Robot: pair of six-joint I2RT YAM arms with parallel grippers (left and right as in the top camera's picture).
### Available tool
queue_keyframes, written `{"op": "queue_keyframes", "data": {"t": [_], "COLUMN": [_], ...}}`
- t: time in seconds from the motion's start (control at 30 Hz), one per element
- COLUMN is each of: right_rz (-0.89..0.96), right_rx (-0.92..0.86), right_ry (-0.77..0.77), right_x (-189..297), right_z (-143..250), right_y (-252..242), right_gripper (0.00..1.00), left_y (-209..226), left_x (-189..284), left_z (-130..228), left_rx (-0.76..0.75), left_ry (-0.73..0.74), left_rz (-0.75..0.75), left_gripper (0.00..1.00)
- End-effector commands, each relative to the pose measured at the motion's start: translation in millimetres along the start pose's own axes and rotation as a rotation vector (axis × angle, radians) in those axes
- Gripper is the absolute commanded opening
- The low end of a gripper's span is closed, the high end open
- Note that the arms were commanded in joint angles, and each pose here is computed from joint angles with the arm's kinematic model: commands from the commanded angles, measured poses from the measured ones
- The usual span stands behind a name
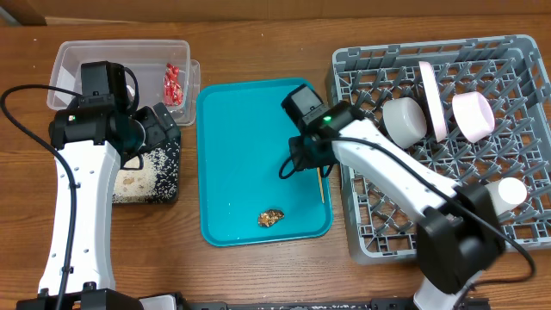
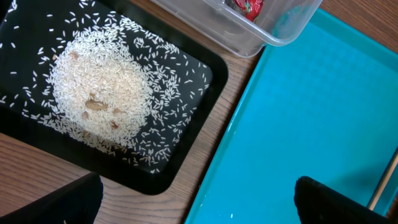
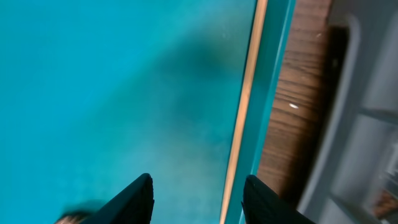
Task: Sort waste into correct bins and load items into the dishwasher
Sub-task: 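Move the right gripper left over the second chopstick on the teal tray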
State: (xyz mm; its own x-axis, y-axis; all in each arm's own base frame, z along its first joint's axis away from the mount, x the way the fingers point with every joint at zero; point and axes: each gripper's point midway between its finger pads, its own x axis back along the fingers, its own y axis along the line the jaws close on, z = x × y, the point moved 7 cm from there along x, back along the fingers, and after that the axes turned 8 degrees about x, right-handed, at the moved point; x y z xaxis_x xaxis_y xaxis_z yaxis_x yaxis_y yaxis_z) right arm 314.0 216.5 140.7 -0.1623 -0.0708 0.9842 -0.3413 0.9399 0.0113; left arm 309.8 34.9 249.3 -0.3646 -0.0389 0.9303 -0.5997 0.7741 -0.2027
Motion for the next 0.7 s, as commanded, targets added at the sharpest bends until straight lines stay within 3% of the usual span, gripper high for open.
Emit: {"op": "queue_keyframes", "data": {"t": [0.0, 0.37, 0.67], "right_rz": [0.023, 0.059, 0.11], "right_rx": [-0.016, -0.012, -0.013], "right_ry": [0.005, 0.086, 0.088], "right_x": [-13, -58, -64], "right_z": [-7, -4, -4], "right_y": [1, 0, -6], "right_gripper": [0.49, 0.49, 0.49], "left_y": [-1, -1, -1], "left_x": [11, 11, 11], "left_z": [-5, -5, -5], "left_rx": [0.012, 0.012, 0.012], "left_ry": [-0.04, -0.04, -0.04], "left_rz": [0.01, 0.01, 0.01], "left_gripper": [1.0, 1.0, 1.0]}}
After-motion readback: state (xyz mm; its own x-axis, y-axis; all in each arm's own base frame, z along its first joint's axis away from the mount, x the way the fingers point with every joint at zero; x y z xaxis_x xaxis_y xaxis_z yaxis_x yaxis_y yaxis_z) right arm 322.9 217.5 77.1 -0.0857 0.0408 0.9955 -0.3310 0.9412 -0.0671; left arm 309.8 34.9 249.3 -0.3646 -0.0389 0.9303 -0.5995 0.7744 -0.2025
